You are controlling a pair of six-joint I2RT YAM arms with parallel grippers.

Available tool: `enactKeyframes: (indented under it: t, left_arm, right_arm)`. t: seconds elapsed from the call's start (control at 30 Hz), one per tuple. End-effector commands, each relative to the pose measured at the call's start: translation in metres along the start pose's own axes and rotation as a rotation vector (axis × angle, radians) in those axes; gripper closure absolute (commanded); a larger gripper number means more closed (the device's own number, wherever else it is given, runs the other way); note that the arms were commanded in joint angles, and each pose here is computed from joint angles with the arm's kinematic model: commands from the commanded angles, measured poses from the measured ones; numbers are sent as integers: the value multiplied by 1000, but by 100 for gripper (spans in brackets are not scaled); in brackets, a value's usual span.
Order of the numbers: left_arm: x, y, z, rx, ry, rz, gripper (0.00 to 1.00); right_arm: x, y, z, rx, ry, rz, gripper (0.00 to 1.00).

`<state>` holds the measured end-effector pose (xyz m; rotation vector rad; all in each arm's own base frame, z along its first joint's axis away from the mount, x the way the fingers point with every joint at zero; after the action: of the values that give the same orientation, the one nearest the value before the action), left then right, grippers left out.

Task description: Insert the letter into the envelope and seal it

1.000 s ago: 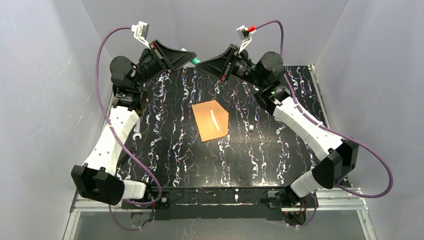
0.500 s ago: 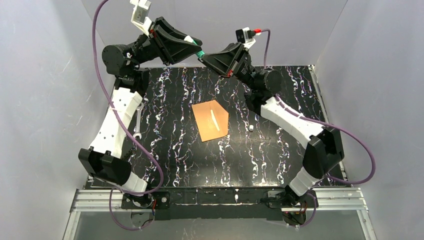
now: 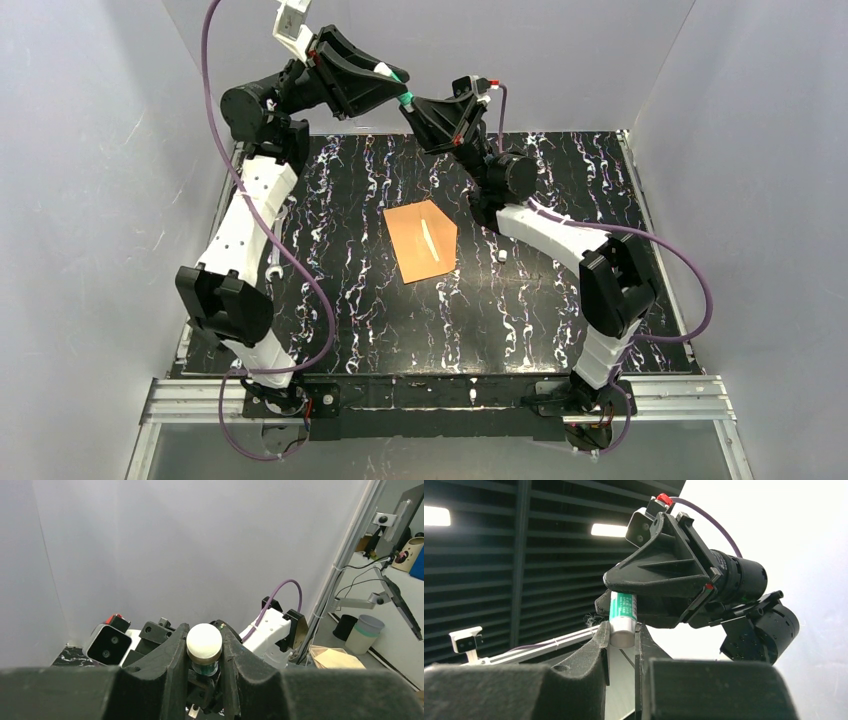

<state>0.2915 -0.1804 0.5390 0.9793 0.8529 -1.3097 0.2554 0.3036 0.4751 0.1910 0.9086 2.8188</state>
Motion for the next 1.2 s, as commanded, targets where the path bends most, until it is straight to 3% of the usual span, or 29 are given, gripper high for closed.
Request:
enactKeyframes:
  t: [0.0, 0.1, 0.17, 0.23, 0.3, 0.47, 0.63, 0.8, 0.97, 1.07, 1.17]
  left_arm:
    - [-22, -22, -1, 23, -11, 89, 100]
    - [-14, -13, -5, -148, -53, 25, 100]
    - [-5, -7, -12, -314, -77, -46, 100]
    - [4, -3, -22, -507, -90, -164, 100]
    - [15, -2, -31, -635, -109, -325, 100]
    - [49, -9, -42, -763, -123, -784, 100]
    - [63, -16, -50, -840, -88, -885, 100]
    - [67, -18, -54, -906, -22, -933, 100]
    - [76, -14, -53, -886, -35, -1013, 100]
    - [78, -15, -53, -875, -34, -1022, 100]
    - [81, -17, -54, -866, -24, -1030, 100]
  right_arm:
    - [22, 87, 4, -432, 39, -44, 95]
    - [20, 73, 5, -270, -7, -118, 46]
    - [16, 61, 3, -113, -37, -265, 21]
    - [13, 51, 1, 61, -55, -432, 9]
    - [10, 39, -4, 262, -50, -668, 4]
    - [4, 21, -19, 647, 12, -1143, 4]
    - [3, 14, -25, 770, 150, -1349, 7]
    - [7, -3, -23, 842, 312, -1435, 26]
    - [7, -15, -25, 857, 345, -1430, 30]
    - [8, -15, -22, 839, 323, -1404, 51]
    - [10, -12, -17, 815, 295, -1378, 61]
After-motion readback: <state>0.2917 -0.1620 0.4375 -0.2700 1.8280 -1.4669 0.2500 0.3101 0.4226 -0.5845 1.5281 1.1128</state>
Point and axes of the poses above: each gripper's point midway between its finger pads, its own z axis out along the fingers, its own y axis along the line the jaws close on, x = y × z, the point moved 8 cm from there along -z, back along the fingers, and after that the axes turned 13 degrees about z, right-handed, at the moved point
